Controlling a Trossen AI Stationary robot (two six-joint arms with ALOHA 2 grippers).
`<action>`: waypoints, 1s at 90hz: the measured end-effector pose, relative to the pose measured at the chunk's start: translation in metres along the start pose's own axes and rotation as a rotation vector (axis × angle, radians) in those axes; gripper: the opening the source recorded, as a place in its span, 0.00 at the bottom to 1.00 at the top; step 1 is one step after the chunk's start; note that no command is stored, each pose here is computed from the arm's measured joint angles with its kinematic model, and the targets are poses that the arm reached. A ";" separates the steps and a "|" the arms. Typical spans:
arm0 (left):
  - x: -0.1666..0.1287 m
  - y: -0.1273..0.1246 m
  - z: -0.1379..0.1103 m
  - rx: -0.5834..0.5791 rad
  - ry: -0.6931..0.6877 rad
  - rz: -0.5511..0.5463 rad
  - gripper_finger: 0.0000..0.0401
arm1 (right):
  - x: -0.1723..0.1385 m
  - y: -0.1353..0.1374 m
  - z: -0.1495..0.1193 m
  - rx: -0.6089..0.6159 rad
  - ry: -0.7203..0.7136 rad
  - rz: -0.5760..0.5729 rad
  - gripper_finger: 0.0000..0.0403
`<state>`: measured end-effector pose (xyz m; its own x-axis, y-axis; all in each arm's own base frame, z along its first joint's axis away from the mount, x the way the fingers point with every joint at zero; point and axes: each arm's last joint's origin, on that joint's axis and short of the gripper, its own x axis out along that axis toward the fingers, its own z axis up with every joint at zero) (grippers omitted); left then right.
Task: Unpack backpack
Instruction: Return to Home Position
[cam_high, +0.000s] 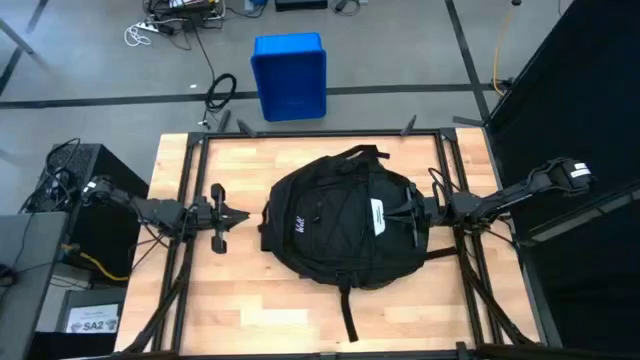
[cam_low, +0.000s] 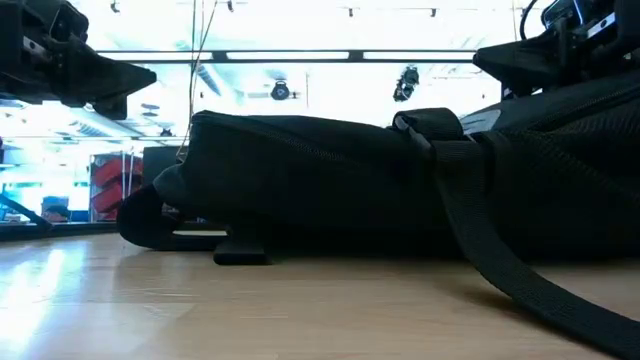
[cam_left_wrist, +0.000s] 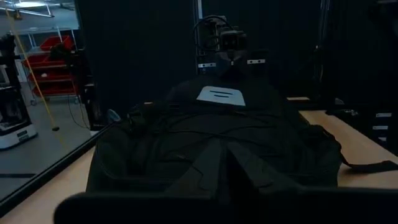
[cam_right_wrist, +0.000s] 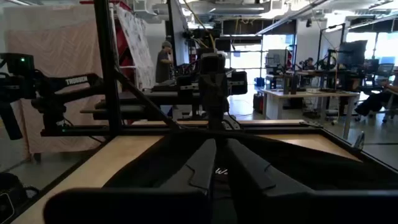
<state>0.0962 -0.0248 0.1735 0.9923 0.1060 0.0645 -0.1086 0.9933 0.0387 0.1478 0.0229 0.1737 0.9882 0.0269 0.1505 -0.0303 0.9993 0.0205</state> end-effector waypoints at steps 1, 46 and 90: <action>0.000 0.000 0.000 0.000 0.000 0.000 0.00 | 0.000 0.000 0.000 0.000 0.000 0.000 0.03; 0.000 0.000 0.000 0.000 0.001 0.000 0.00 | 0.000 0.000 0.000 0.000 0.000 0.000 0.02; 0.000 0.000 0.000 0.000 0.001 -0.001 0.00 | 0.000 0.000 0.000 0.000 0.000 0.000 0.05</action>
<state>0.0962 -0.0248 0.1733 0.9924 0.1052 0.0639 -0.1078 0.9934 0.0391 0.1478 0.0229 0.1736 0.9883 0.0269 0.1502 -0.0303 0.9993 0.0205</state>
